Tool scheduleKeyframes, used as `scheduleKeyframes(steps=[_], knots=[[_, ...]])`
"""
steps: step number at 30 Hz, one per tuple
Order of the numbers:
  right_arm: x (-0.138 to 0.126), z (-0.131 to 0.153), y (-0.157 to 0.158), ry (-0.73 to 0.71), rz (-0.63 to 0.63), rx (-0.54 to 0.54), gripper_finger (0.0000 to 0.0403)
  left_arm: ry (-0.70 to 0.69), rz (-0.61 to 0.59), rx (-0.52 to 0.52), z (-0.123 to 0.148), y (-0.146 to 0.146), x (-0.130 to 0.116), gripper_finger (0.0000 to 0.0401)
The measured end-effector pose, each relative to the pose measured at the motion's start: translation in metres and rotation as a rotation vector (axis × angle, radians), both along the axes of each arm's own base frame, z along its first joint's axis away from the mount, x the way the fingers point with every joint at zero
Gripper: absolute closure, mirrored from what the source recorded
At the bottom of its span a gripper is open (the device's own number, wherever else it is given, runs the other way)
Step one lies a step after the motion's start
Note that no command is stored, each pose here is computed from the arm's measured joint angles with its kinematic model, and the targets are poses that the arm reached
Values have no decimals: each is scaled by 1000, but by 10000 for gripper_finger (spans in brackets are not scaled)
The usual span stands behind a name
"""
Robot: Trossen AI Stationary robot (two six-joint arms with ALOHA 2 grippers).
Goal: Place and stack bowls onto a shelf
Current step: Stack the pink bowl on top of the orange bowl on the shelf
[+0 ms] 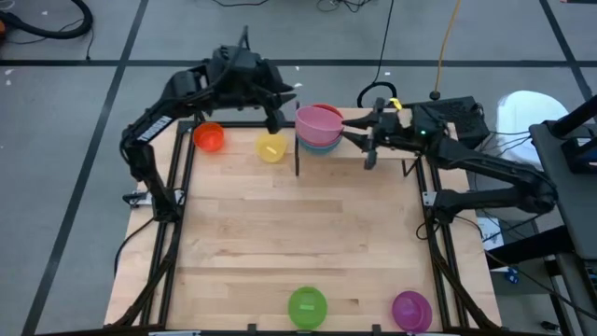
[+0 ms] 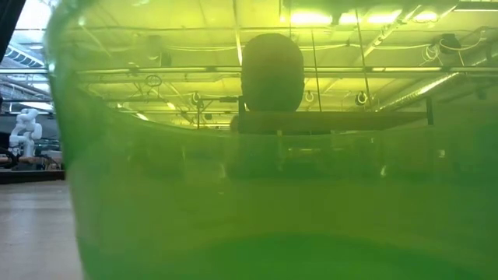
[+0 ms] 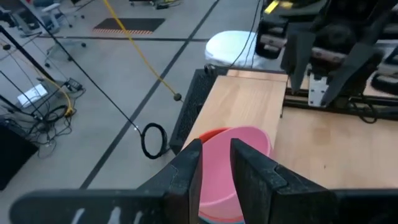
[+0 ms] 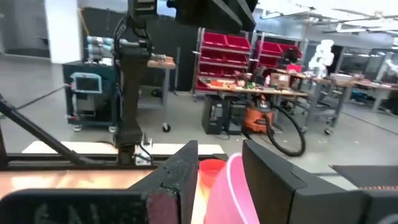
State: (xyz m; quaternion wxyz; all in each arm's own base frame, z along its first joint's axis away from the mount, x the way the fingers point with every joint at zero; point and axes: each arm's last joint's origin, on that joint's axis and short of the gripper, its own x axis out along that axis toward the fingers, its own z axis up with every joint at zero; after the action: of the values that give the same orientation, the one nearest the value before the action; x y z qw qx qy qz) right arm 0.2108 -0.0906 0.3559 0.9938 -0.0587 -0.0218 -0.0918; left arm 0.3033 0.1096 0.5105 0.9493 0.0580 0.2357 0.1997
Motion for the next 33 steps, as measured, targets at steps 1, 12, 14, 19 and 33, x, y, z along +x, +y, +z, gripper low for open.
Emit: scheduleKeyframes(steps=[1,12,14,19,33], knots=[[4,-2,-2,-7,12,1,284,-3,1,-2,2,-1,-4,313],[40,-26,-16,9,68,10,284,11,24,-57,11,-11,-32,313],[43,-31,-18,26,68,18,284,29,27,-70,9,-12,-33,313],[53,-44,-22,71,90,53,284,67,31,-89,6,-13,-36,313],[51,-33,-19,-19,145,41,284,95,30,-95,4,-13,-37,313]])
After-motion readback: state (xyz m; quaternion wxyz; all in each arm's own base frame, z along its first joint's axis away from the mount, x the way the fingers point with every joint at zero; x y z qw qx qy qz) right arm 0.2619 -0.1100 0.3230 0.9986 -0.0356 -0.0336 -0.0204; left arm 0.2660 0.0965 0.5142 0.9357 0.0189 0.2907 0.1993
